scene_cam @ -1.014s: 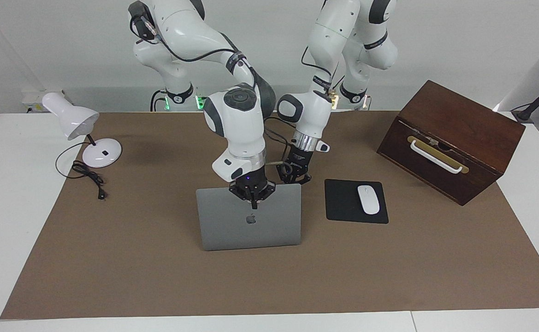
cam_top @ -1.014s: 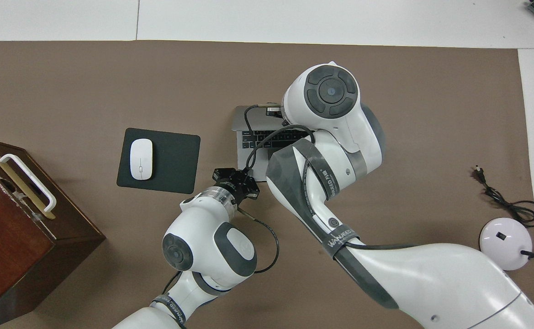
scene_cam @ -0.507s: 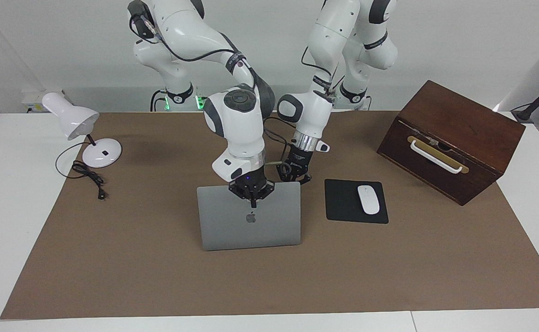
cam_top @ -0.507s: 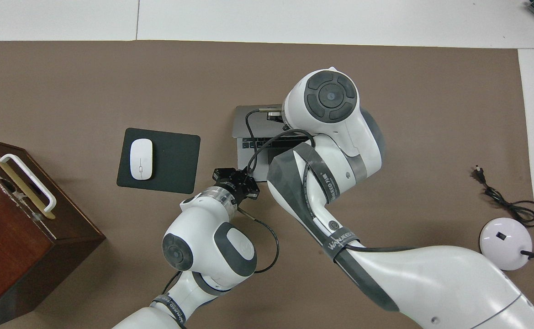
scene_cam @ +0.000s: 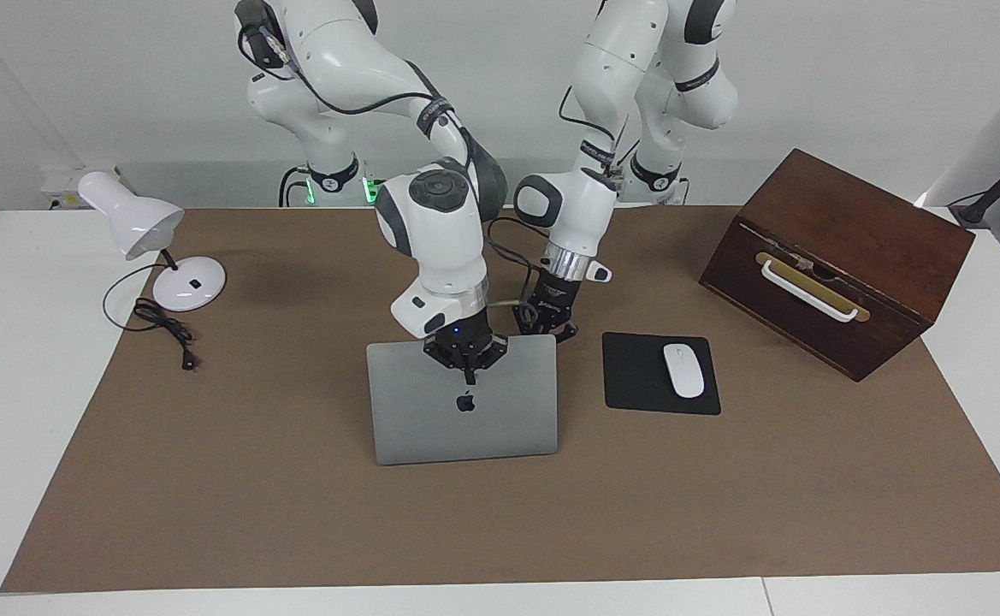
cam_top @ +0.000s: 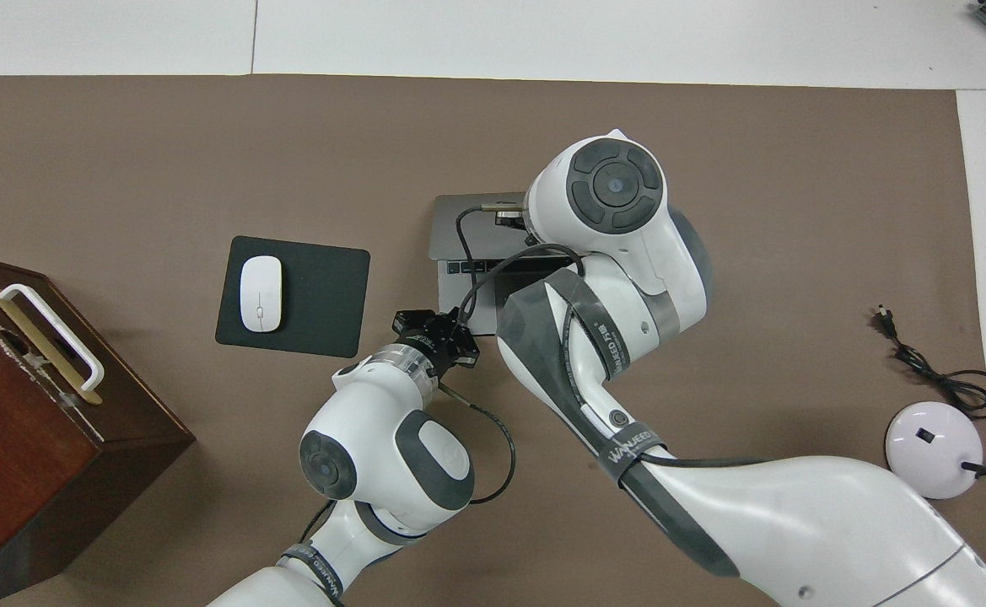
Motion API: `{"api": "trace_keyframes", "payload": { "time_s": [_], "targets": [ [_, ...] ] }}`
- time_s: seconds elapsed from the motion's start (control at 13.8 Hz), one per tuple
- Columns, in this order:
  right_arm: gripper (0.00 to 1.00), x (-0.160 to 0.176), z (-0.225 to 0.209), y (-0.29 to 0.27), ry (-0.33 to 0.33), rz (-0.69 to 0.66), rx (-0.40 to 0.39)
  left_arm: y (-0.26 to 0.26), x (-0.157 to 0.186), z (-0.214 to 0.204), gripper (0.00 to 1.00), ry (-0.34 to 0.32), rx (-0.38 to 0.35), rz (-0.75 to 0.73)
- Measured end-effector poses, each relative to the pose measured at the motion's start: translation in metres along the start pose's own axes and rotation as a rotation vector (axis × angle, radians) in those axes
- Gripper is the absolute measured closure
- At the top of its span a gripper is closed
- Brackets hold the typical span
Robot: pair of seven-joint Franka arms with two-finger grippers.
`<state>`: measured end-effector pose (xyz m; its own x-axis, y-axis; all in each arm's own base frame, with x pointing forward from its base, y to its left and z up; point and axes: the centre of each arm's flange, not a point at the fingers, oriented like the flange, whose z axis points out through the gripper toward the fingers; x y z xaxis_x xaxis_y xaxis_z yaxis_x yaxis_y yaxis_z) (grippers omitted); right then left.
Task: Close laptop with both arms
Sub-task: 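Push the laptop screen down toward the keyboard with the right gripper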
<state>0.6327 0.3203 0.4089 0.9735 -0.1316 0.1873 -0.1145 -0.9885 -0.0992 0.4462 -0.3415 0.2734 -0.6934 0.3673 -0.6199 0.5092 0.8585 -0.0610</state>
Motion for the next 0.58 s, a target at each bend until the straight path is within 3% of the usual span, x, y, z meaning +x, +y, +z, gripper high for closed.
{"api": "trace_keyframes", "payload": {
  "time_s": [0.58],
  "targets": [
    [0.99,-0.0042,0.0078,0.0020,-0.008,-0.001,-0.004,0.0000,0.0000,0.0000,0.99,0.000,0.000,0.000]
  ]
}}
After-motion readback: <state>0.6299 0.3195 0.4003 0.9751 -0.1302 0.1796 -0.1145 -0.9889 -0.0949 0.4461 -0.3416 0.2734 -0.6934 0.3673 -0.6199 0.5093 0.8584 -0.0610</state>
